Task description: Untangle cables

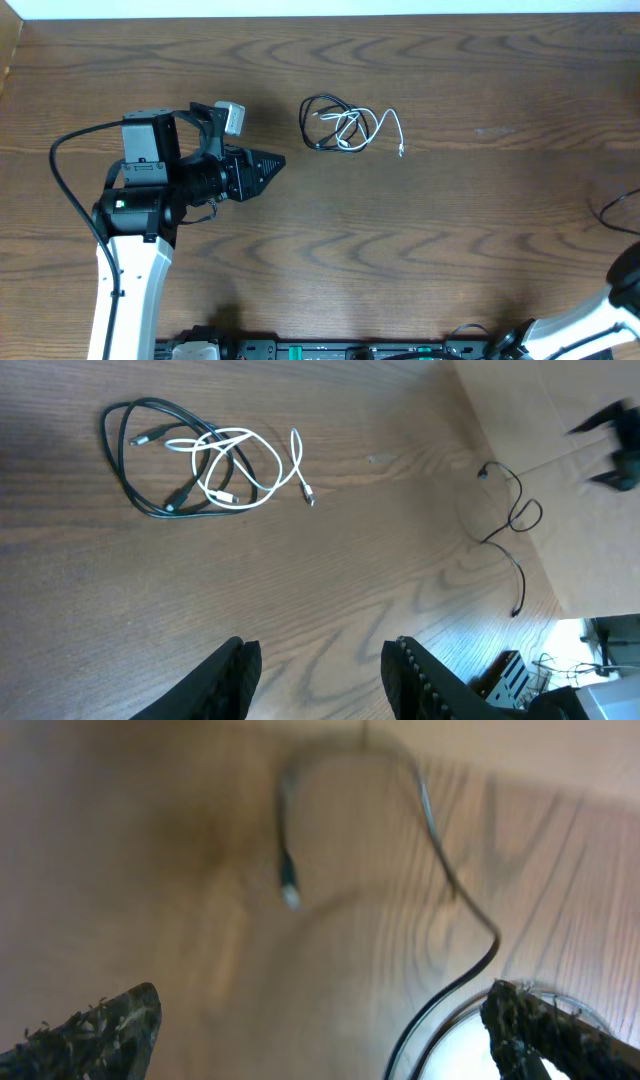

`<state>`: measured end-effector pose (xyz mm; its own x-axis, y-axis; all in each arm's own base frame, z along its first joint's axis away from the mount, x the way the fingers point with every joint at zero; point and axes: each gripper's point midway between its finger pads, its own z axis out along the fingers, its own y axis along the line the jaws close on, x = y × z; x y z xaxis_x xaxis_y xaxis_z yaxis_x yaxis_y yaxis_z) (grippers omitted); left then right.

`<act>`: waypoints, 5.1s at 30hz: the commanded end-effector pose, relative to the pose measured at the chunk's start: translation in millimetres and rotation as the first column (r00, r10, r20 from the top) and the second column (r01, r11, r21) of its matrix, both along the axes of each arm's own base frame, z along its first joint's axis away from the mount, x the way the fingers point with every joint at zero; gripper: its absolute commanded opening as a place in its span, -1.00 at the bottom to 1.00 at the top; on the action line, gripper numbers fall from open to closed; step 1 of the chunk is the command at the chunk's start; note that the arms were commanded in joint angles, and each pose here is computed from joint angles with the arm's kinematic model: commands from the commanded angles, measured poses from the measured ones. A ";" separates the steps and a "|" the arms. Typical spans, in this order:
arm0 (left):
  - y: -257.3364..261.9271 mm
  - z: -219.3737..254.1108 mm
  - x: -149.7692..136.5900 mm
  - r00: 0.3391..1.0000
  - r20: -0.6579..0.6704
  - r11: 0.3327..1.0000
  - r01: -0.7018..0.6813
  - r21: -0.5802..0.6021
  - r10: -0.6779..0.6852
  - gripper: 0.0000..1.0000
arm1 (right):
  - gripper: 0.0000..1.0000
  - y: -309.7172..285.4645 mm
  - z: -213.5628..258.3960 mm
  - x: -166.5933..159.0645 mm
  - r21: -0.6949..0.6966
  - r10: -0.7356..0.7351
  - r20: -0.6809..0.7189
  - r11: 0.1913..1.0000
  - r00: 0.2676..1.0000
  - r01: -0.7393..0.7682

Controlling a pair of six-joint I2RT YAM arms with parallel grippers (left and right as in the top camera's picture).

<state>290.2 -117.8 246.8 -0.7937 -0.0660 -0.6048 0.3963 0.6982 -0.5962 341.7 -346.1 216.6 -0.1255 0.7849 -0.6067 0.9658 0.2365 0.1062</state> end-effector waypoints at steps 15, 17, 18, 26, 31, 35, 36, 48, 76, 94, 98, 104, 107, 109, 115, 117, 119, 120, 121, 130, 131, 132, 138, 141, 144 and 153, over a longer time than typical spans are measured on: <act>-2.6 5.2 -0.8 1.000 0.022 1.000 0.019 -0.007 -0.018 -0.09 | -0.98 199.2 -22.5 -32.1 0.714 0.493 0.159 0.541 0.856 -0.444; -2.6 5.2 -0.7 1.000 0.023 1.000 0.019 -0.007 -0.018 -0.09 | -0.98 207.1 -22.4 -45.2 0.738 0.543 0.139 0.500 0.828 -0.452; -2.6 5.2 -0.7 0.999 0.025 1.000 0.021 -0.005 -0.020 -0.09 | -0.98 207.0 -25.3 -62.6 0.757 0.584 0.067 0.498 0.809 -0.422; -2.6 5.2 -0.8 0.999 0.035 1.000 0.028 0.002 -0.028 -0.09 | -0.97 169.0 -66.5 -96.1 0.697 0.438 -0.258 0.702 0.861 -0.148; -2.6 5.2 -0.8 0.999 0.035 1.000 0.028 0.002 -0.028 -0.09 | -0.98 170.1 -99.3 -117.0 0.656 0.301 -0.343 0.755 0.890 -0.003; -2.6 5.2 -0.8 0.999 0.036 1.000 0.028 0.002 -0.028 -0.09 | -0.97 173.5 -114.0 -125.7 0.588 0.229 -0.295 0.809 0.927 -0.013; -2.6 5.2 -0.8 0.999 0.036 1.000 0.029 0.003 -0.029 -0.09 | -0.95 172.4 -115.7 -128.5 0.561 0.216 -0.286 0.828 0.934 -0.020; -2.6 5.1 -0.8 0.998 0.046 0.999 0.036 0.010 -0.036 -0.09 | -0.74 170.1 -180.0 -138.5 0.365 0.258 -0.169 0.913 0.951 -0.183; -2.6 5.1 -1.0 0.998 0.045 0.999 0.036 0.009 -0.036 -0.09 | -0.29 138.4 -145.5 -57.2 0.066 0.523 0.026 0.849 0.852 -0.524; -2.6 5.0 -1.0 0.998 0.044 0.999 0.035 0.009 -0.036 -0.09 | -0.98 93.6 -48.4 10.2 -0.398 0.581 0.215 0.786 0.785 -0.473; -2.6 5.0 -1.0 0.998 0.044 0.999 0.035 0.009 -0.036 -0.09 | -0.98 76.4 11.6 21.7 -0.603 0.610 0.276 0.712 0.743 -0.360; -2.6 3.5 -2.5 0.999 0.033 0.999 0.035 0.008 -0.035 -0.09 | -0.98 48.2 71.8 4.1 -0.728 0.587 0.393 0.669 0.708 -0.151; -2.6 3.6 -2.4 0.999 0.033 0.999 0.035 0.008 -0.035 -0.09 | -0.98 39.8 52.6 2.1 -0.691 0.579 0.391 0.698 0.716 -0.187; -2.6 3.6 -2.4 0.999 0.033 0.999 0.035 0.008 -0.035 -0.09 | -0.98 33.5 27.1 2.0 -0.640 0.562 0.384 0.734 0.733 -0.227; -2.6 3.5 -2.5 0.999 0.024 1.000 0.029 0.002 -0.029 -0.09 | -0.98 26.3 -64.9 4.4 -0.439 0.489 0.355 0.839 0.797 -0.320; -2.6 3.6 -2.5 0.999 0.025 1.000 0.029 0.002 -0.029 -0.09 | -0.98 26.4 -95.6 3.2 -0.355 0.447 0.365 0.878 0.817 -0.322; -2.6 3.5 -2.5 0.999 0.024 1.000 0.029 0.002 -0.029 -0.09 | -0.98 27.7 -113.1 1.5 -0.295 0.411 0.380 0.903 0.829 -0.313; -2.6 3.5 -2.5 0.999 0.025 1.000 0.029 0.003 -0.029 -0.09 | -0.72 28.4 -117.6 1.4 -0.275 0.398 0.390 0.911 0.830 -0.308; -2.6 3.5 -2.5 0.999 0.025 1.000 0.029 0.003 -0.029 -0.09 | -0.02 30.6 -118.3 2.8 -0.264 0.399 0.403 0.912 0.824 -0.313; -2.6 3.6 -2.4 0.999 0.025 1.000 0.029 0.003 -0.029 -0.09 | 0.99 60.8 -122.8 16.5 -0.080 0.338 0.583 0.929 0.739 -0.362; -2.6 3.6 -2.4 0.999 0.025 1.000 0.030 0.003 -0.030 -0.09 | 0.99 71.4 -123.4 20.0 -0.008 0.297 0.638 0.925 0.711 -0.380; -2.6 3.6 -2.4 0.999 0.025 1.000 0.030 0.003 -0.030 -0.09 | 0.99 77.8 -123.3 22.0 0.030 0.277 0.665 0.918 0.694 -0.395; -2.6 3.6 -2.4 0.999 0.026 1.000 0.030 0.003 -0.030 -0.08 | 0.98 134.8 -139.2 26.7 0.349 0.087 0.732 0.804 0.675 -0.482; -2.5 3.6 -2.4 0.999 0.026 1.000 0.030 0.003 -0.030 -0.09 | 0.99 139.1 -164.2 14.5 0.451 -0.003 0.637 0.813 0.771 -0.369; -2.5 3.6 -2.3 0.999 0.026 1.000 0.030 0.004 -0.030 -0.09 | 0.98 128.4 -188.2 -12.6 0.479 -0.076 0.493 0.855 0.867 -0.198; 0.6 0.9 -0.2 0.999 0.038 0.999 0.022 0.033 -0.024 -0.09 | 0.99 92.4 -206.0 -111.7 0.399 -0.237 0.155 0.903 0.959 0.158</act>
